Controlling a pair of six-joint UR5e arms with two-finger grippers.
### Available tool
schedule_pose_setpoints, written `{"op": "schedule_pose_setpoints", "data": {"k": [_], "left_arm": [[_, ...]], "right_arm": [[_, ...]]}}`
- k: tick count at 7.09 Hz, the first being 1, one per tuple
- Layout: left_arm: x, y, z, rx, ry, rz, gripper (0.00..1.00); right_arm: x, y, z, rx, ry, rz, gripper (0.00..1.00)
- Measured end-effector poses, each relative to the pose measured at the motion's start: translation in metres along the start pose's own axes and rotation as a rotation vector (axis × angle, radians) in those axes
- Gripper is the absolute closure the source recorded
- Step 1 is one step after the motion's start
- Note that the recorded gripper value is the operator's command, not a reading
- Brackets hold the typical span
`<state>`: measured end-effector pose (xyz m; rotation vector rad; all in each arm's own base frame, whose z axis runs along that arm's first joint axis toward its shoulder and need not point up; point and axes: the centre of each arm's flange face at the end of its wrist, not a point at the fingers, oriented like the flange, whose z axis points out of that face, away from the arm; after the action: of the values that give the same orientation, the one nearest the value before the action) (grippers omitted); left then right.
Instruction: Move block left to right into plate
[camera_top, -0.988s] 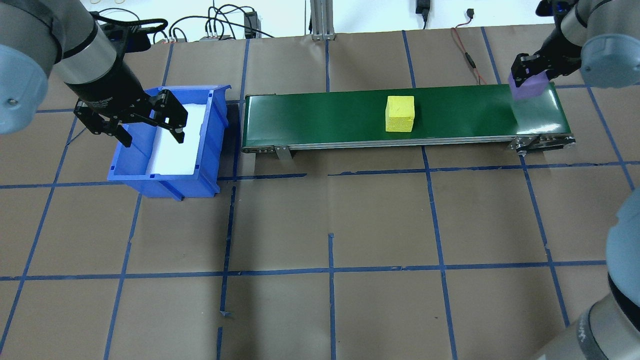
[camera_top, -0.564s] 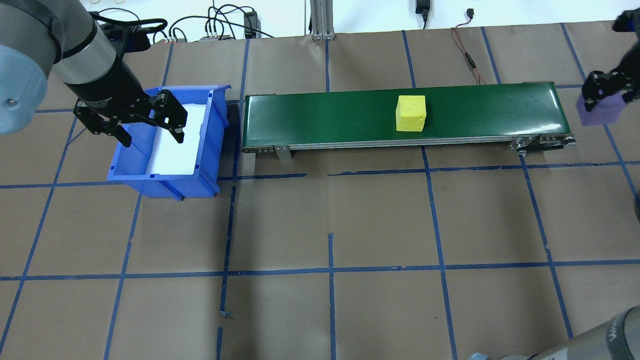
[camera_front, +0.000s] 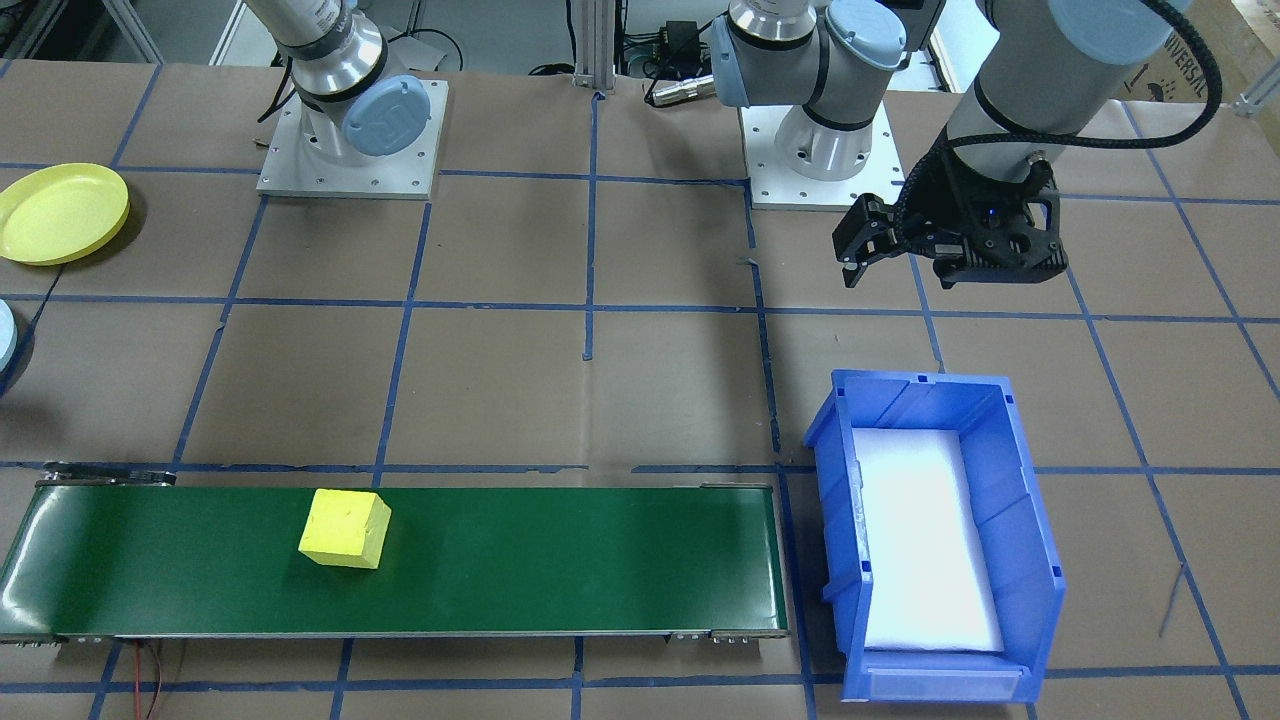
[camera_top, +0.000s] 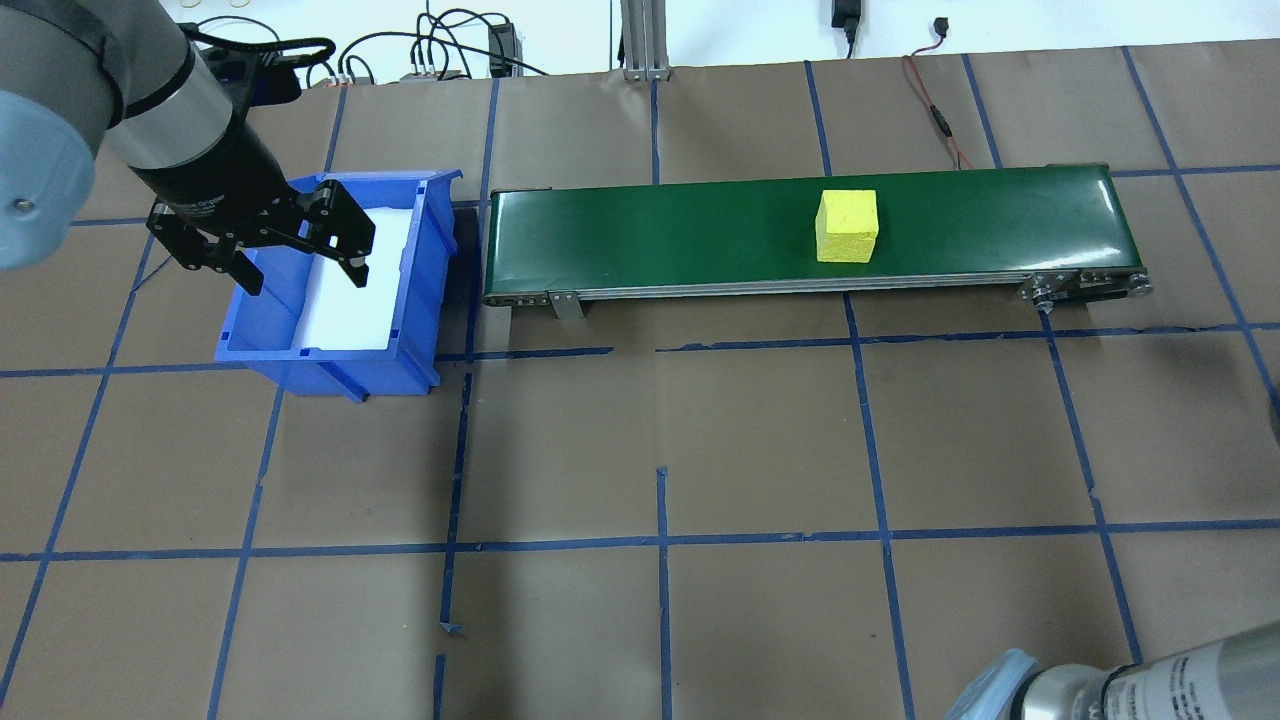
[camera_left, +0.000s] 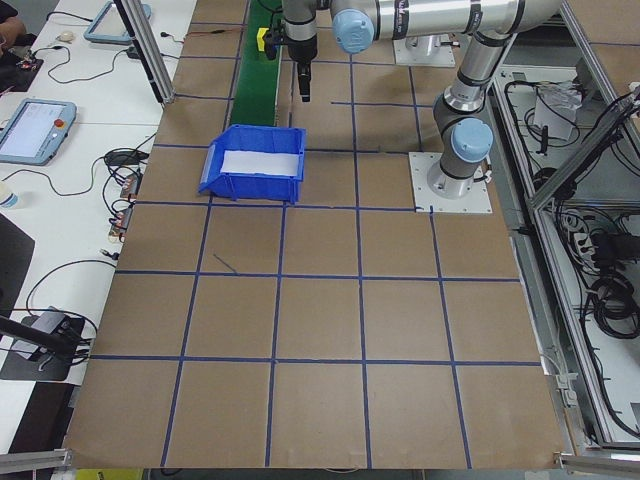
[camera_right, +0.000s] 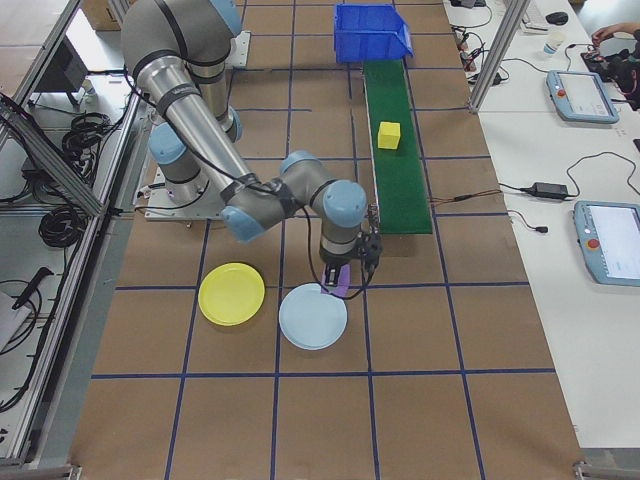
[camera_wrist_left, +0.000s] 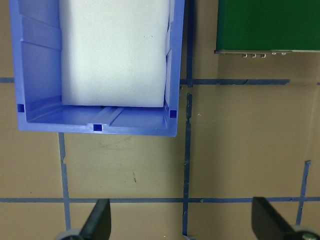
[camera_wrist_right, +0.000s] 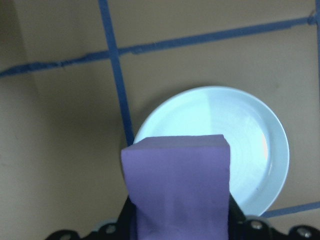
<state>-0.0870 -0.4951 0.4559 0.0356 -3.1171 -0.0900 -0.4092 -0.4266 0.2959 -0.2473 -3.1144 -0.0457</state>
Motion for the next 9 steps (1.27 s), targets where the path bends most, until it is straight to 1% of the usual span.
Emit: {"op": "schedule_pose_setpoints", "data": {"k": [1, 2, 3, 4, 5, 6, 7, 8, 9], "left_arm": [[0.0, 0.0, 0.002, -0.003, 0.0, 0.0, 0.0], [0.0, 0.001, 0.004, -0.007, 0.001, -0.001, 0.0], [0.0, 0.001, 0.005, -0.01, 0.001, -0.002, 0.0], [0.0, 0.001, 0.006, -0.011, 0.001, -0.002, 0.0], [0.0, 0.001, 0.006, -0.011, 0.001, -0.002, 0.0], [0.0, 0.001, 0.006, -0.011, 0.002, -0.001, 0.0], [0.001, 0.001, 0.006, -0.011, 0.002, -0.001, 0.0], [0.001, 0.001, 0.006, -0.011, 0.002, -0.001, 0.0], [0.0, 0.001, 0.006, -0.011, 0.002, -0.001, 0.0]], "right_arm": [[0.027, 0.028, 0.02, 0.025, -0.027, -0.001, 0.21], [0.038, 0.041, 0.032, 0.045, -0.038, -0.004, 0.0], [0.041, 0.045, 0.038, 0.055, -0.046, -0.005, 0.0], [0.041, 0.046, 0.037, 0.062, -0.047, -0.003, 0.01], [0.036, 0.043, 0.031, 0.067, -0.047, -0.009, 0.0], [0.018, 0.028, 0.025, 0.076, -0.056, -0.032, 0.0], [-0.018, 0.002, 0.018, 0.069, -0.097, -0.044, 0.0], [-0.062, -0.028, 0.01, 0.037, -0.145, -0.036, 0.01], [-0.109, -0.056, -0.001, 0.021, -0.167, -0.05, 0.0]]}}
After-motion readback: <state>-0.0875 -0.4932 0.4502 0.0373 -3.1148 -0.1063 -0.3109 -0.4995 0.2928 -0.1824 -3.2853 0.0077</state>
